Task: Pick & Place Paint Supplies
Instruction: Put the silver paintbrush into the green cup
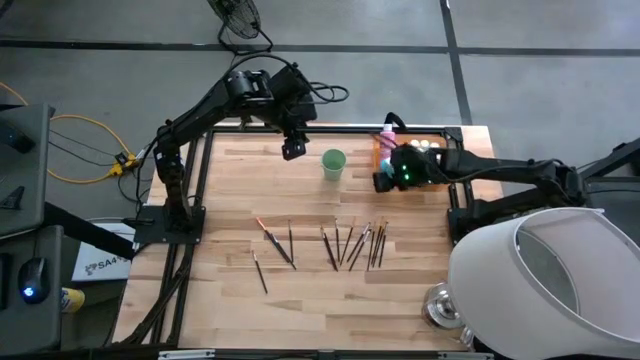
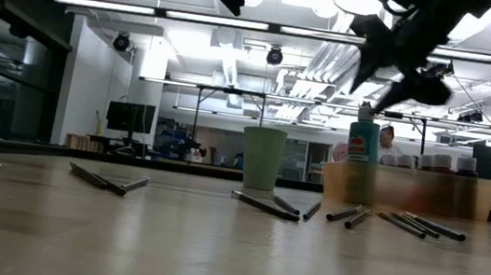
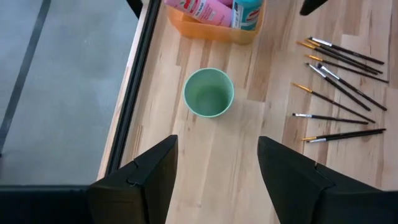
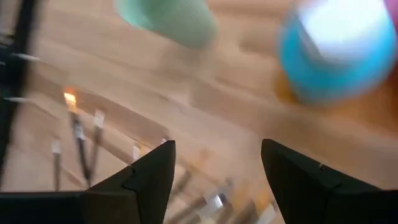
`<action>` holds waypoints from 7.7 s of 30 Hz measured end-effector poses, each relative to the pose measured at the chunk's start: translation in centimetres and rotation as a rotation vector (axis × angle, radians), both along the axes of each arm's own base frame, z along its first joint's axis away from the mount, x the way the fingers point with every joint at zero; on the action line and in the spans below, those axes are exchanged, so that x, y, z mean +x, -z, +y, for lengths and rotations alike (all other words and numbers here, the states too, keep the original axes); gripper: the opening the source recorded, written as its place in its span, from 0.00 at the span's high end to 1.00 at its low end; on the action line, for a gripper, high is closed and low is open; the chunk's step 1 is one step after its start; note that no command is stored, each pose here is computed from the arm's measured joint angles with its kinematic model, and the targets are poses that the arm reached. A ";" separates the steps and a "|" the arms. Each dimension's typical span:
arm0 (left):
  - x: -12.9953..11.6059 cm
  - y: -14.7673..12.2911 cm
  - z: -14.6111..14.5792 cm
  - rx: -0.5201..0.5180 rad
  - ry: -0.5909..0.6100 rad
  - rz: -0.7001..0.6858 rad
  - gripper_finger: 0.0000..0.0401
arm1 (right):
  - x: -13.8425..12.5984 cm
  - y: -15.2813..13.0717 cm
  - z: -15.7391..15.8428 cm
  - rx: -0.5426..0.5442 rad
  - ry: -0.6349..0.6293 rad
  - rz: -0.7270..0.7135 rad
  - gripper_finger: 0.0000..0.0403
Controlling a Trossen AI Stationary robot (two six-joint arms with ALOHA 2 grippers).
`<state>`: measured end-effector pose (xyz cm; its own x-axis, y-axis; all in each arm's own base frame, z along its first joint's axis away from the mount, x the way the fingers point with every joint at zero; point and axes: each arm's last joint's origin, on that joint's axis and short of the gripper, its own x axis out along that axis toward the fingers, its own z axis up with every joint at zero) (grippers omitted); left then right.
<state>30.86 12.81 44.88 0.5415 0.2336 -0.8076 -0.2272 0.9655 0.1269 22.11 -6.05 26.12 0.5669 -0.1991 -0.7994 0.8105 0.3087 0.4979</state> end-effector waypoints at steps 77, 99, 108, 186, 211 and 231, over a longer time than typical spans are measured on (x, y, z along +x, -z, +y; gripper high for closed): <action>-12.7 9.9 -5.8 -0.098 0.082 -0.220 0.47 | 1.7 11.9 5.6 0.349 0.447 0.601 0.43; -12.6 9.9 -5.8 -0.097 0.082 -0.220 0.47 | 1.6 13.0 6.2 0.409 0.569 0.515 0.52; -12.6 9.9 -5.8 -0.096 0.083 -0.220 0.47 | 1.8 13.0 6.2 0.416 0.564 0.494 0.79; -12.8 9.8 -5.9 -0.102 0.074 -0.226 0.47 | 2.5 12.3 7.2 0.182 0.389 0.436 0.99; -12.8 9.8 -5.9 -0.112 0.062 -0.229 0.47 | 3.1 12.1 7.3 0.162 0.263 0.409 0.99; -12.7 9.8 -5.8 -0.116 0.055 -0.237 0.47 | 1.0 4.5 6.3 -0.121 0.251 0.033 0.99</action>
<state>18.14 6.96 35.08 0.7278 0.1124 -0.6765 -0.1846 0.9822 -0.0353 23.15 0.21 21.61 0.4620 -0.4251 -0.7783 0.8841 0.1513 0.4422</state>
